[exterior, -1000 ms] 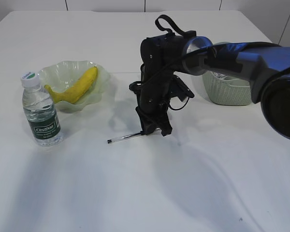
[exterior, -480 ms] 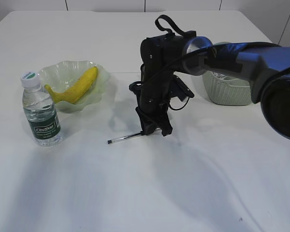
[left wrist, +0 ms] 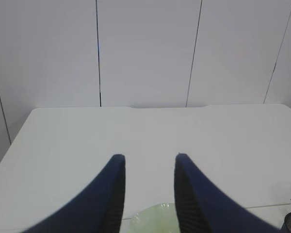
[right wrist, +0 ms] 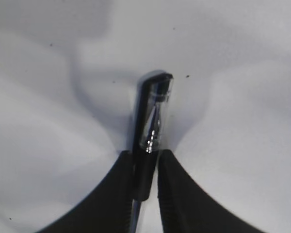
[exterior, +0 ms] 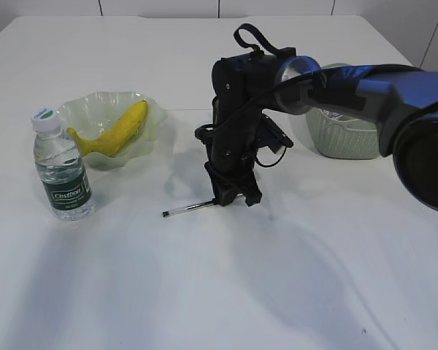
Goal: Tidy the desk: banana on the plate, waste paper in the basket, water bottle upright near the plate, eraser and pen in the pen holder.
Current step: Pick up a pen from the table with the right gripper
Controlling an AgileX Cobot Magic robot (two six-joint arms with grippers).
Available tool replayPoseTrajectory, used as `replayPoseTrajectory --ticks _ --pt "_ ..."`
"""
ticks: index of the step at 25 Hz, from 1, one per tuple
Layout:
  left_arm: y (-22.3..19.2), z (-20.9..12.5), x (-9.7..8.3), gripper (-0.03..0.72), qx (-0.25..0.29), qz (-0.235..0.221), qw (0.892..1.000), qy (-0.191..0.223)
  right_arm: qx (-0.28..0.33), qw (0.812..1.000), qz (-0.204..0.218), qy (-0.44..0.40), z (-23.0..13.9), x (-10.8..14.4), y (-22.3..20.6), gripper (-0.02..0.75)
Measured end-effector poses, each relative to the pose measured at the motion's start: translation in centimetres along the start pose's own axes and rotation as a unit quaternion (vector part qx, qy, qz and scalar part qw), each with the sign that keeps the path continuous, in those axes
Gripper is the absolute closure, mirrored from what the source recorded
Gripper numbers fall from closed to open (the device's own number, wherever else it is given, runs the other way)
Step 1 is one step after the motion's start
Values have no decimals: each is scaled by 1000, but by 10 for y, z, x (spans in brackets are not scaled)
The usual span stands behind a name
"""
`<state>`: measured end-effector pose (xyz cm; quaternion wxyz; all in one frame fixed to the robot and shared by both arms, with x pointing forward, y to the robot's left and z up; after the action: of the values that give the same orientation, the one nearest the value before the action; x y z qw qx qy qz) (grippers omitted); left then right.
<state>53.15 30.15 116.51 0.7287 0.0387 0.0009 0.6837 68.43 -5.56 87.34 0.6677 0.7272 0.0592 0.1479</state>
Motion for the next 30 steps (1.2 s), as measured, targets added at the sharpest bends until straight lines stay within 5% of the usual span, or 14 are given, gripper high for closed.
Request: replayPoseTrajectory --ticks 23,30 --pt "0 0 0 449 0 0 1000 0 -12 1000 -2 6 3 0 -4 602" --pt "0 0 0 449 0 0 1000 0 -16 1000 -1 8 4 0 -4 656"
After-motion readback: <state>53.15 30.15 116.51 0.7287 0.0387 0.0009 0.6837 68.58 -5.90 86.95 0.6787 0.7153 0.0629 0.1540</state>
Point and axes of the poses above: a point on each arm's last joint axis where the gripper is mounted, y pointing back along that axis away from the gripper, x along the wrist's bending axis when the last joint is at zero, z = x × y, the point moved 3 cm from there along -y, pointing out along that axis toward the gripper, and after that the axes turned 9 degrees about -y, right-handed, at the moved point
